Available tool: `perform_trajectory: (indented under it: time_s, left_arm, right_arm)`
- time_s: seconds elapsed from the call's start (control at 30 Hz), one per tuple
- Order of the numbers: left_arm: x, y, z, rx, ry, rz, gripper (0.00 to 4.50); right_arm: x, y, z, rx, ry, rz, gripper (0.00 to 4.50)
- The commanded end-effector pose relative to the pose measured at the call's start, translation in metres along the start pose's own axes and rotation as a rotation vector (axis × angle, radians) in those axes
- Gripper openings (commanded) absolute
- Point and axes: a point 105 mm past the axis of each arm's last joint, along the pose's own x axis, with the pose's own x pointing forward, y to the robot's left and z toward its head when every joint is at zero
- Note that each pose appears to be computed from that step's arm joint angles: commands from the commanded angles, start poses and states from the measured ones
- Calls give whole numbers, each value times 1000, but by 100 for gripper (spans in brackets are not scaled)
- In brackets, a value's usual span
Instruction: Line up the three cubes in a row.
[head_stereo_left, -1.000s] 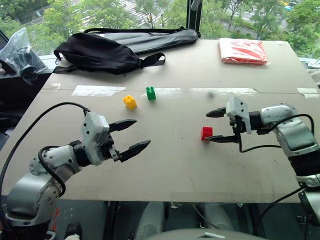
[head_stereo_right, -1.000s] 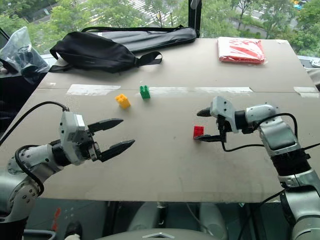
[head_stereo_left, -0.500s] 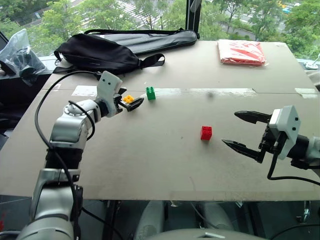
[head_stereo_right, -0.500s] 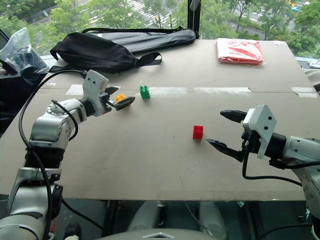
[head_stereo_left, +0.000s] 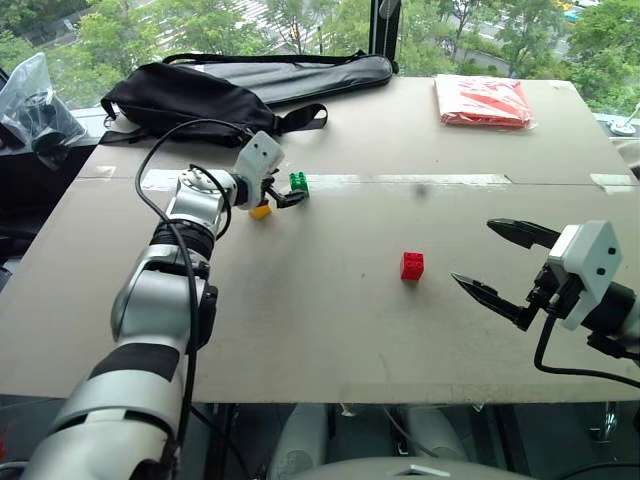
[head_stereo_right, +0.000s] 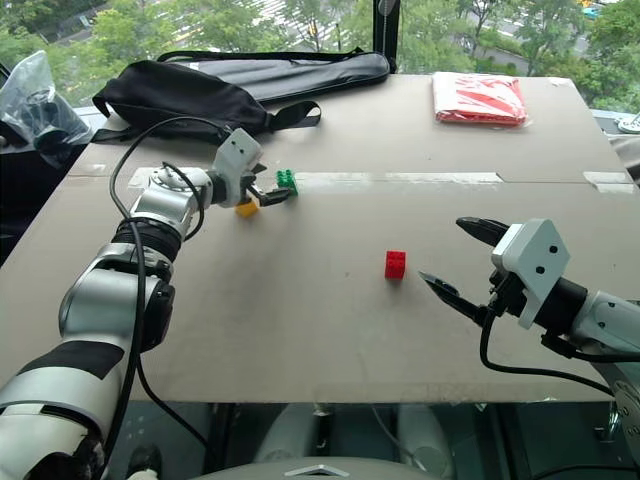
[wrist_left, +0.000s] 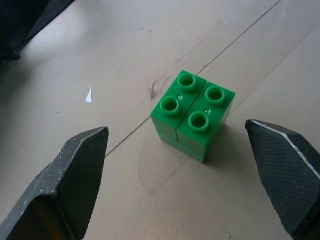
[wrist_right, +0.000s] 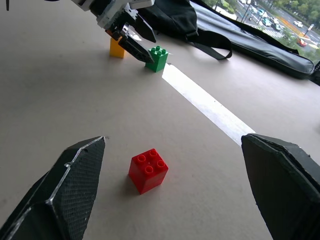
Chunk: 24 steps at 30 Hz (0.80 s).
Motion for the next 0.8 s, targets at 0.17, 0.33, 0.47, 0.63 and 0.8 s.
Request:
perform_trajectory:
  time_s: [0.17, 0.33, 0.47, 0.63, 0.8]
  left_arm:
    - [3, -6, 12, 11, -39, -57, 450]
    - [1, -8, 15, -1, -52, -93, 450]
    - [0, -1, 17, -4, -49, -51, 450]
    - [2, 5, 24, -2, -49, 13, 450]
    - [4, 7, 22, 3, -36, 53, 450]
  right_arm:
    - [-4, 2, 10, -48, -24, -36, 448]
    - [-5, 2, 11, -50, -21, -42, 448]
    - [-4, 3, 11, -46, -22, -42, 448]
    - [-3, 3, 10, -42, -24, -39, 448]
    - [-2, 3, 10, -42, -25, -37, 448]
